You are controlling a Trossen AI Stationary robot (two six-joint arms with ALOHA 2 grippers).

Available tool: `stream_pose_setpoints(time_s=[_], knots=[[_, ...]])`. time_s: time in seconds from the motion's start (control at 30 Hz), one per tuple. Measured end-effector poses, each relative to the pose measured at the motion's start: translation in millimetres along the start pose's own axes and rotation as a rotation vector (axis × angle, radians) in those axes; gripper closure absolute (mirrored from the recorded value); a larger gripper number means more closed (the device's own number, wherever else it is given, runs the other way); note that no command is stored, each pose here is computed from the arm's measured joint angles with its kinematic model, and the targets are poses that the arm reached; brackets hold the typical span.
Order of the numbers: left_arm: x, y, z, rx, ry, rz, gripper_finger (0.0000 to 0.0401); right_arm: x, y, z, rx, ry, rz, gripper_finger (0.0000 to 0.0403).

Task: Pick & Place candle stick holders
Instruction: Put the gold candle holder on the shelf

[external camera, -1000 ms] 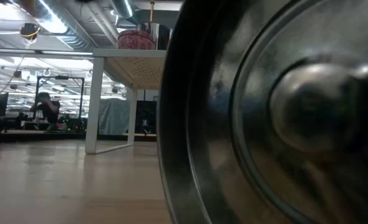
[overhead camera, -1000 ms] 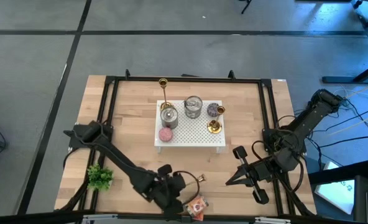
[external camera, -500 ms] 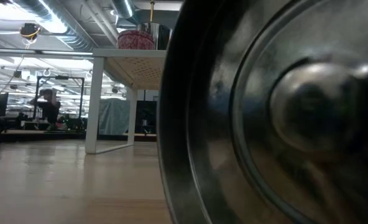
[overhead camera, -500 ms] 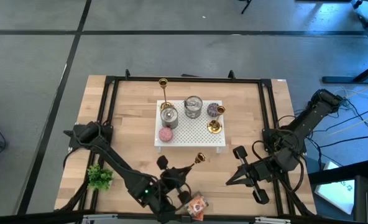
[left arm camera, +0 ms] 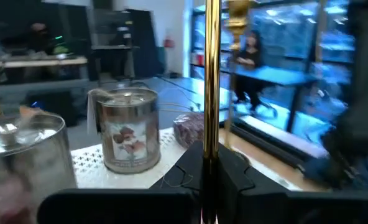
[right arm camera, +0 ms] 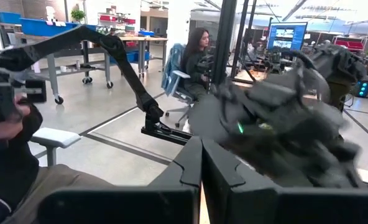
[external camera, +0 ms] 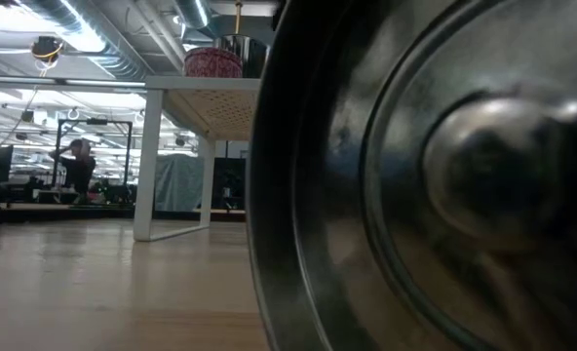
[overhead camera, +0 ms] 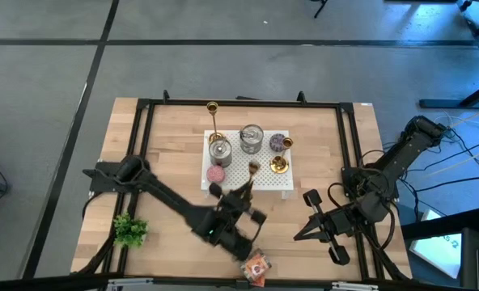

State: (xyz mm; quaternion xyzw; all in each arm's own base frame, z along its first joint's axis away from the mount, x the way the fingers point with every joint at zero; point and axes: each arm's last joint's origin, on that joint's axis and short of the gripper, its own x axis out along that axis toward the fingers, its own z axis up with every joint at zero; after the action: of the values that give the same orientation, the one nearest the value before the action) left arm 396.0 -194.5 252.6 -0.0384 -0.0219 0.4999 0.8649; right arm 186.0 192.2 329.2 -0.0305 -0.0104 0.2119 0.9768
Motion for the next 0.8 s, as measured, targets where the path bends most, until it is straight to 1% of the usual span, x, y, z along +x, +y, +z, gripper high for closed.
stream_pose_setpoints(time_s=[0.13,0.23,0.27,0.47,0.8], knots=[[29,-2,-27,-0.008,-0.010,0.068,0.0393,0,0,0,-0.002,0.004,-0.001,0.0398],[38,-3,-35,-0.047,-0.029,0.094,0.0394,0,0,0,-0.001,0.003,-0.001,0.0398],[40,-3,-37,-0.042,-0.035,0.102,0.0394,0,0,-1,-0.002,0.005,-0.001,0.0398],[43,-3,-39,0.010,-0.033,0.110,0.0392,0,0,-3,-0.014,0.031,0.000,0.0398],[55,-1,-40,0.036,-0.024,0.130,0.0392,0,0,-3,-0.012,0.027,0.000,0.0398]])
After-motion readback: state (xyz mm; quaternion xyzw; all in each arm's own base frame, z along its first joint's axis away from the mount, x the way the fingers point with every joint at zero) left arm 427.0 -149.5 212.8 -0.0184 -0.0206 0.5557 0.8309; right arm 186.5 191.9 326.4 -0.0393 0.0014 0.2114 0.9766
